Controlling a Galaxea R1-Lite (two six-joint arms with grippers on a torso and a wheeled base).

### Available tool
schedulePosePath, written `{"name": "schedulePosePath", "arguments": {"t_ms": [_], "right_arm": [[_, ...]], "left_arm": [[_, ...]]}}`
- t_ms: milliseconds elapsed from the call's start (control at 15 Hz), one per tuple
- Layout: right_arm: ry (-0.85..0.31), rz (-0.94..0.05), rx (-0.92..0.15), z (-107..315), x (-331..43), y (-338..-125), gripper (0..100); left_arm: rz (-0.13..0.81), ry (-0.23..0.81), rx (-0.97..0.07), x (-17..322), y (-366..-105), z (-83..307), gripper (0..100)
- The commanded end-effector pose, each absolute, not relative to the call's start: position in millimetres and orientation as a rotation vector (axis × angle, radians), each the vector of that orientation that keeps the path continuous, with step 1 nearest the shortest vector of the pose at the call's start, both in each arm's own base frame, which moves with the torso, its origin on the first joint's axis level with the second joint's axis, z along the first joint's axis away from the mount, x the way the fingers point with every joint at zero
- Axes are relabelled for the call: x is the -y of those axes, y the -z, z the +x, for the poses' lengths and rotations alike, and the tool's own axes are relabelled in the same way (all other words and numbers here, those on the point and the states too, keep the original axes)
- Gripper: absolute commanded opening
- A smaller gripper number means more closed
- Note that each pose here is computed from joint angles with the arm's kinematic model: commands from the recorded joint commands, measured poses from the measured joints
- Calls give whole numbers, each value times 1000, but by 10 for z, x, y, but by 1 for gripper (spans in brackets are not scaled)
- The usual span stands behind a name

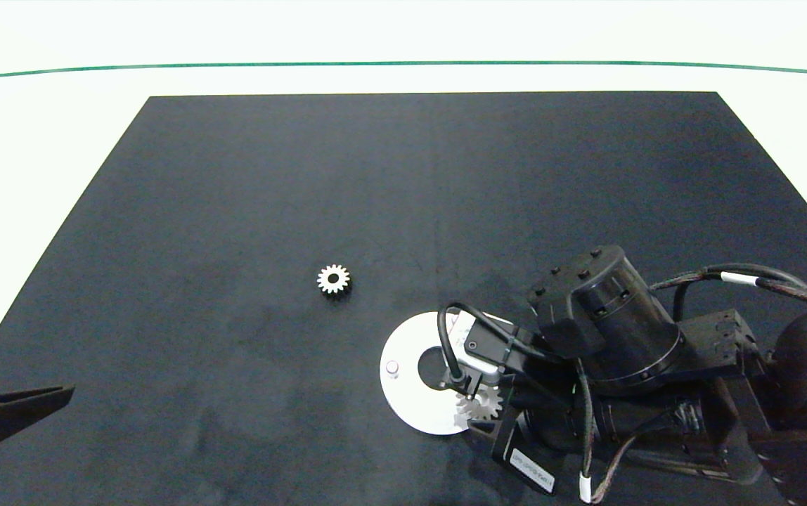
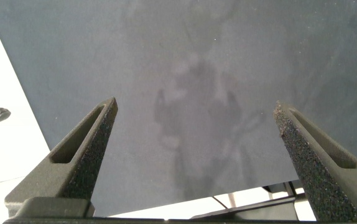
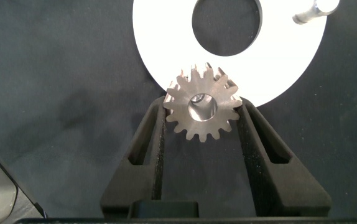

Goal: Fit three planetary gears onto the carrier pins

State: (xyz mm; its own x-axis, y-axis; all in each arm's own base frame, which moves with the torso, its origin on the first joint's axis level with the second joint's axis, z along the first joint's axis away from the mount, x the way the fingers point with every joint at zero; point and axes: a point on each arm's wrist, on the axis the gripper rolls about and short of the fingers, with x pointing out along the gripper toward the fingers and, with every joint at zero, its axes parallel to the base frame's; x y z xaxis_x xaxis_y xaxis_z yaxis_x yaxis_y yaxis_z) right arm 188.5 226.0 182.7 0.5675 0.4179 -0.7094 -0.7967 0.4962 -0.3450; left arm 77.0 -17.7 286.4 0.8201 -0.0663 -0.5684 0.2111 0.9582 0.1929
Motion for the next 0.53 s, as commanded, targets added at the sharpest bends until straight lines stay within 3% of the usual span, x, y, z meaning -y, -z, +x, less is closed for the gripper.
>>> {"name": "schedulePosePath", "arguments": {"t_ms": [67,533], "right_arm": [[-793,-729,-606,1898,-2285,-1795,13],[-800,-735,-608,1876,-2301,-1782,13]], "left_arm": [[255,149,-596,176,-2861,766,100],[256,150,-596,177,-2861,766,100]]}}
